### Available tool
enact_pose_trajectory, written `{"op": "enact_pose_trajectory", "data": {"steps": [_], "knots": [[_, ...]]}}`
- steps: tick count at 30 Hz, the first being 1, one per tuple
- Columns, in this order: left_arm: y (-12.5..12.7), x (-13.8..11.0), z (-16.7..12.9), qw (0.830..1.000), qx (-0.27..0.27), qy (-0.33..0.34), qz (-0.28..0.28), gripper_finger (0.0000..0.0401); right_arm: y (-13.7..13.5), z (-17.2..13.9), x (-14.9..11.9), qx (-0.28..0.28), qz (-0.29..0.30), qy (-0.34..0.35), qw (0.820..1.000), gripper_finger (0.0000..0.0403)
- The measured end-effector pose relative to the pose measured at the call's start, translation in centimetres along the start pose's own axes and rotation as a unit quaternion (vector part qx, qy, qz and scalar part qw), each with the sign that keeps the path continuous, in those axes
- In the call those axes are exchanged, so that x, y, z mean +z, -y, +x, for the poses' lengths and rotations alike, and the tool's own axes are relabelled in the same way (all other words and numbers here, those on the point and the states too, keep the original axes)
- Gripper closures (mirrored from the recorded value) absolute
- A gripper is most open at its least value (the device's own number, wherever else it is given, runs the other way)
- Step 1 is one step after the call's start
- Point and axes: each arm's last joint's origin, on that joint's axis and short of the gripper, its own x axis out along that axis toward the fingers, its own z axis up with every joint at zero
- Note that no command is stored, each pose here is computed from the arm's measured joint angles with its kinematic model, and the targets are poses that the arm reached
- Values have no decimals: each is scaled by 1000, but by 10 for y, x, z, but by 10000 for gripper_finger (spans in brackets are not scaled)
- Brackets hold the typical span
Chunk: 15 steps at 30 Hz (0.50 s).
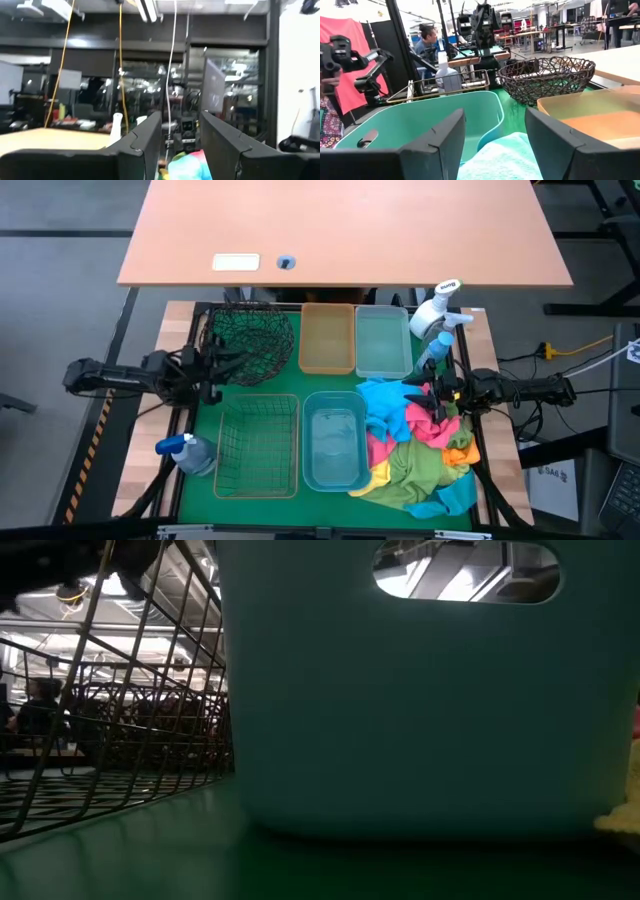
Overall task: Sort microfiber towel by color & place in baskets
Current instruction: Put the blue towel into the transparent bin
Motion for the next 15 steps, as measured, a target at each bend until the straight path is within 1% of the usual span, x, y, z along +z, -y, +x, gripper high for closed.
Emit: {"op": "enact_pose_trajectory", "data": {"steps": [3,7,11,15], "knots": [[5,13,28,1000,5,-24,9,273,0,0,0,-2,0,1,1000,198],[12,25,75,998,32,-55,19,273,0,0,0,3,0,0,1000,198],[18,25,121,995,29,-90,29,273,0,0,0,6,0,-1,1000,198],[23,16,161,991,22,-127,35,273,0,0,0,6,1,-1,1000,198]]}}
